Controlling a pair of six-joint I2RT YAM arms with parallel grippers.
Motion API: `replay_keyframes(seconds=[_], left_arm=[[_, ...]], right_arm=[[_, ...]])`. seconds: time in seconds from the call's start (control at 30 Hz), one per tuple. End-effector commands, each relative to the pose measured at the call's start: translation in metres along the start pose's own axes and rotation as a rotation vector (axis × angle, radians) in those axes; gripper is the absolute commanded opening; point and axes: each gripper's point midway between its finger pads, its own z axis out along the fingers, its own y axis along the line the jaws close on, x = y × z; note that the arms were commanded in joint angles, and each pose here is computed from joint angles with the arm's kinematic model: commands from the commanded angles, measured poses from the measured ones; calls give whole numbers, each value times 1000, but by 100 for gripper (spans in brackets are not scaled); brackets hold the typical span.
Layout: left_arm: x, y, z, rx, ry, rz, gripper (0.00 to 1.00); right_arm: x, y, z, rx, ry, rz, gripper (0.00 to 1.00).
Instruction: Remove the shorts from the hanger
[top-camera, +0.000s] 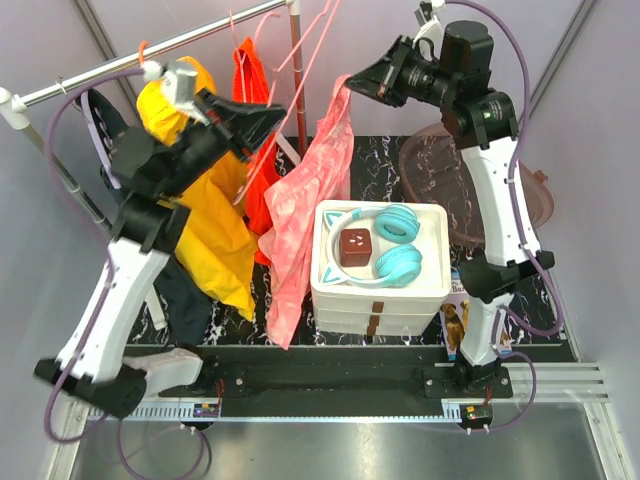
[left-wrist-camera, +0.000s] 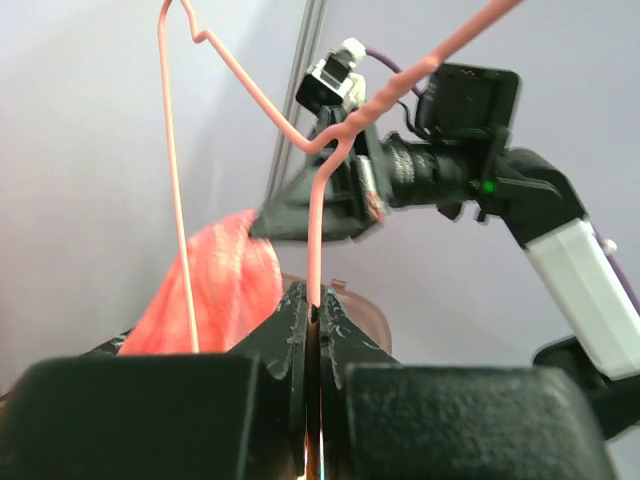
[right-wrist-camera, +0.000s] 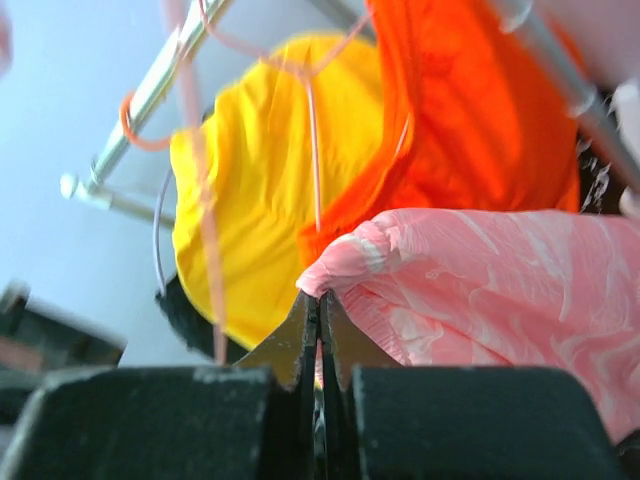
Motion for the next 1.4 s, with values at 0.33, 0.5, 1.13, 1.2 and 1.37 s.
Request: replay_keyframes(seconds=[0.33, 0.5, 1.13, 1.2, 1.37], left_arm=[[-8, -37, -104, -123, 64, 208, 0], [-5, -37, -108, -131, 94, 211, 0], [1, -22, -94, -156, 143, 222, 0], [4, -20, -92, -158, 153, 217, 0], [9, -16, -89, -163, 167, 203, 0]], right_arm=[[-196, 21, -102, 311, -960, -338, 0], [-236, 53, -182, 452, -1236, -564, 0], [-272, -58, -234, 766, -1241, -611, 0], [-261, -81, -220, 784, -1172, -590, 0], [-235, -127, -189, 739, -1042, -486, 0]])
